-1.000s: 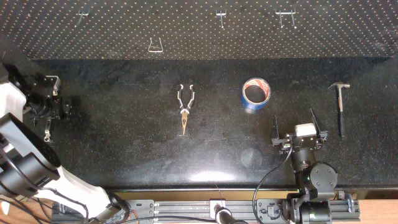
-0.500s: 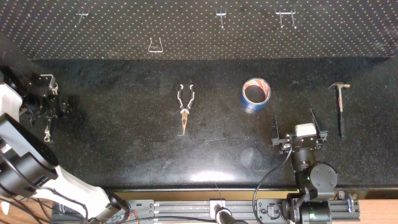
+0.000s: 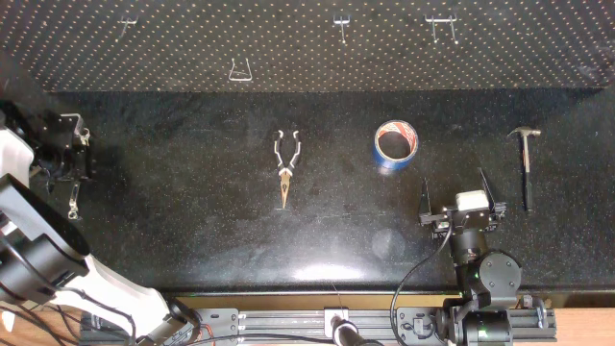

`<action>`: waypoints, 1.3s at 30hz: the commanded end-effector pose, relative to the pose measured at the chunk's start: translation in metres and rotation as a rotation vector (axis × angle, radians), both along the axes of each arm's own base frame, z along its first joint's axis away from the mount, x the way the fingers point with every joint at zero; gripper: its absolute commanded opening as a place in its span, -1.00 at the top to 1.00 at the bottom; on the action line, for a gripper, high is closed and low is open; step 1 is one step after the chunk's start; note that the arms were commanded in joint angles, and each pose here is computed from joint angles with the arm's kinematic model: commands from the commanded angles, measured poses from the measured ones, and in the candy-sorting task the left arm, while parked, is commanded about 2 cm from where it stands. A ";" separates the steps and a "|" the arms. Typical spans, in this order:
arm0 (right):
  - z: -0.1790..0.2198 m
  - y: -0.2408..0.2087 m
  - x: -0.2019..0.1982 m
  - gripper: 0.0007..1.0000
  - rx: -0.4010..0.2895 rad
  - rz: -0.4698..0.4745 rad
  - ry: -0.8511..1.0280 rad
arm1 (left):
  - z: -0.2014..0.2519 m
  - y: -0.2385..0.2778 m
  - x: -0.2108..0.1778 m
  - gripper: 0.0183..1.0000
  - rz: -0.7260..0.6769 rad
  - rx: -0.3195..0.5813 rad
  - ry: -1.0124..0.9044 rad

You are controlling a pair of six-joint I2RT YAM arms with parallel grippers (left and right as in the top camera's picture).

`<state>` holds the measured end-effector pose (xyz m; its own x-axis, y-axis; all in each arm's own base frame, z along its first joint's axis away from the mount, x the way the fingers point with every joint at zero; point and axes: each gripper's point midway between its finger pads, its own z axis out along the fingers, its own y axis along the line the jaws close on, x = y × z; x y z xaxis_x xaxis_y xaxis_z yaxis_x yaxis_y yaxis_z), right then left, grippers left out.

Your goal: Place Tools Onto Pegboard

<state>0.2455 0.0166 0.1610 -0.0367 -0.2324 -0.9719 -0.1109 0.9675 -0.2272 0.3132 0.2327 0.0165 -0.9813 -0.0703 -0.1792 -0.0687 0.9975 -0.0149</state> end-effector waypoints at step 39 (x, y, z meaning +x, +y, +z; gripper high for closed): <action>-0.002 0.000 0.000 -0.93 -0.010 -0.001 0.002 | 0.156 -0.050 0.001 0.98 0.047 0.216 -0.427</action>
<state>0.2455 0.0166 0.1611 -0.0363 -0.2324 -0.9719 -0.1108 0.9675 -0.2272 0.3215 0.1981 0.1524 -0.8700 -0.0060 -0.4929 -0.0961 0.9828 0.1577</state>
